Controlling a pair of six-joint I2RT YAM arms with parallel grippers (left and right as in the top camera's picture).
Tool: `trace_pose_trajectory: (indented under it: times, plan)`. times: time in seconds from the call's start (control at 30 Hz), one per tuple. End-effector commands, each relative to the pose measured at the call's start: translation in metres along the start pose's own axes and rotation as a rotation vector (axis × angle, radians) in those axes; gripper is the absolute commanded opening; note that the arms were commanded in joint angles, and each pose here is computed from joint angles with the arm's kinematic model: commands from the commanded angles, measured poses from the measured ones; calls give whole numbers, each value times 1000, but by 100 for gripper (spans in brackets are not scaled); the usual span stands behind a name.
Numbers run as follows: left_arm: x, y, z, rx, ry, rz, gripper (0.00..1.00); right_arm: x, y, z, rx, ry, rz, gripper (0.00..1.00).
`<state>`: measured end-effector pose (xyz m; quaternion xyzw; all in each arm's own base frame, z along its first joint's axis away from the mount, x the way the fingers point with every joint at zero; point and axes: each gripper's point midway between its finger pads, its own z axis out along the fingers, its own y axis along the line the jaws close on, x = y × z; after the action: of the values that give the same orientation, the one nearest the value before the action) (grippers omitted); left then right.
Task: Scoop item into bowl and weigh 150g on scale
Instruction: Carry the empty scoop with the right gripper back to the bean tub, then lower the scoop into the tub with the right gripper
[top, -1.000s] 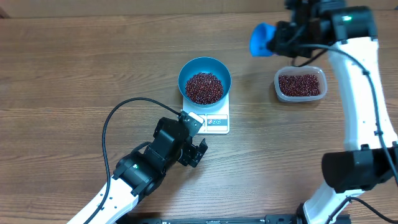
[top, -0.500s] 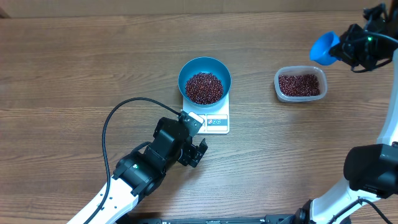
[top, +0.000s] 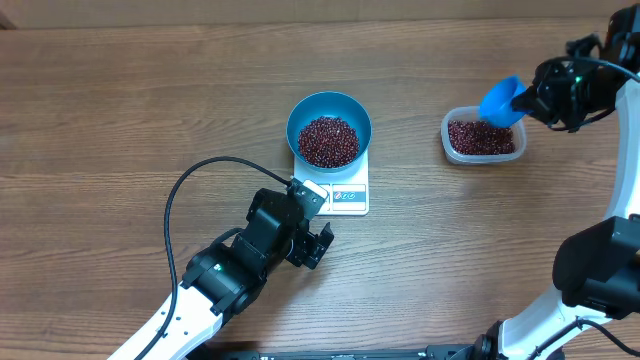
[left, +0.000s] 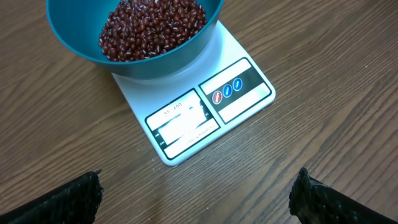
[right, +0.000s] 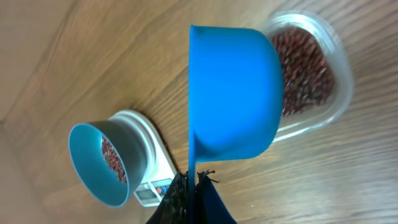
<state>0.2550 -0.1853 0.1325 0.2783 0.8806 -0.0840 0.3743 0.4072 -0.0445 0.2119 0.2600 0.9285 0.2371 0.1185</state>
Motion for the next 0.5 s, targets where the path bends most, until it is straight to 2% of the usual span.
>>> trace_pose_trajectory:
  times: [0.0,0.27,0.47]
  plan:
    - [1,2,-1,-12,-4,-19,100,9,11,-4,-46,8,2,4]
    - [1,2,-1,-12,-4,-20,100,13,3,6,-25,29,42,4]
    - [1,2,-1,-12,-4,-19,99,10,-8,10,82,-8,93,4]
